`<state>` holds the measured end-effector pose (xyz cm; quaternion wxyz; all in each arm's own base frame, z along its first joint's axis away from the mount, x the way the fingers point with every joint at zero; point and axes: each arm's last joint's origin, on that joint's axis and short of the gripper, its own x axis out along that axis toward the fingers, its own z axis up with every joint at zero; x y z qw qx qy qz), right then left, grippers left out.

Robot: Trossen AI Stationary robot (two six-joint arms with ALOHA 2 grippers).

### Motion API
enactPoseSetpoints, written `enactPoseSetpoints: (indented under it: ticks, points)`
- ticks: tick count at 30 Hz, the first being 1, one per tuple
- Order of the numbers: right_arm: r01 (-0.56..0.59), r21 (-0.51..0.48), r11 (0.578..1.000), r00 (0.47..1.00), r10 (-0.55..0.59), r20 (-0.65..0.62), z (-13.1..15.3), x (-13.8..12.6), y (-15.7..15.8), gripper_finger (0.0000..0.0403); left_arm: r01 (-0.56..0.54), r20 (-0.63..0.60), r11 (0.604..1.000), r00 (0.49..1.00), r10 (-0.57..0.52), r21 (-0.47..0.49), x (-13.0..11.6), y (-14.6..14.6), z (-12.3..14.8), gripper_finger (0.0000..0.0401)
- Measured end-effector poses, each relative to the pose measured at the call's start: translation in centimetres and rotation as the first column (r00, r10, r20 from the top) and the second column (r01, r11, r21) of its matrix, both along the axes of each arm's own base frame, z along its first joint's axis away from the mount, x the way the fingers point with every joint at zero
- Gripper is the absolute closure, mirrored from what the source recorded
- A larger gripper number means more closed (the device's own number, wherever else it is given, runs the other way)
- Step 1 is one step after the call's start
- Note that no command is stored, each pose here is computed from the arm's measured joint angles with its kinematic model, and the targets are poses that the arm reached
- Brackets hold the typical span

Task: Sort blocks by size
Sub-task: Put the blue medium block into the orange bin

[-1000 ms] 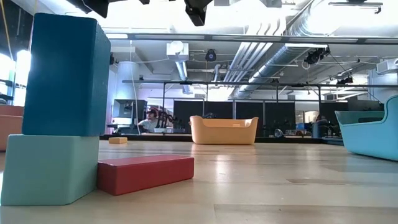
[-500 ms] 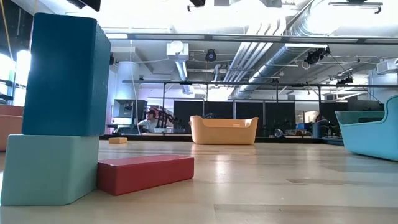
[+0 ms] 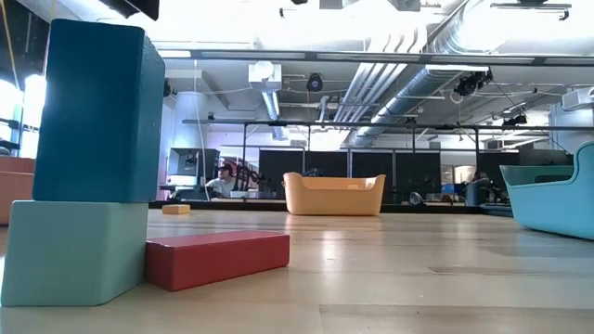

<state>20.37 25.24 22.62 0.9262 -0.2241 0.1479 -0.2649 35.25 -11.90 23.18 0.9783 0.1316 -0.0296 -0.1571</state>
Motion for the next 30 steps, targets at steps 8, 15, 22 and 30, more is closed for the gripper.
enactPoseSetpoints:
  ticks: [8, 15, 22, 30]
  points:
    - [-0.180, -0.011, 0.984, 0.939, 0.168, -0.298, -0.3, 3.4, 1.2, 0.0278, -0.006, 0.004, 1.000, 1.000, 0.006, 0.007, 0.1, 0.2, 0.0, 0.0147]
    - [-0.157, 0.055, 0.986, 0.969, 0.165, -0.185, 0.0, 1.8, -2.6, 0.0278, 0.008, 0.019, 0.998, 1.000, -0.009, 0.069, -0.1, -0.3, 0.0, 0.0146]
    - [-0.586, 0.191, 0.788, 0.809, 0.553, 0.201, -0.2, 1.2, -5.2, 0.0278, 0.008, 0.016, 0.996, 1.000, -0.010, 0.086, -0.1, -0.3, -0.1, 0.0146]
    - [-0.641, 0.040, 0.767, 0.705, 0.567, 0.427, -0.4, 2.2, -10.2, 0.0278, -0.080, 0.027, 0.997, 0.996, 0.080, -0.002, -0.1, -0.3, 0.2, 0.0146]
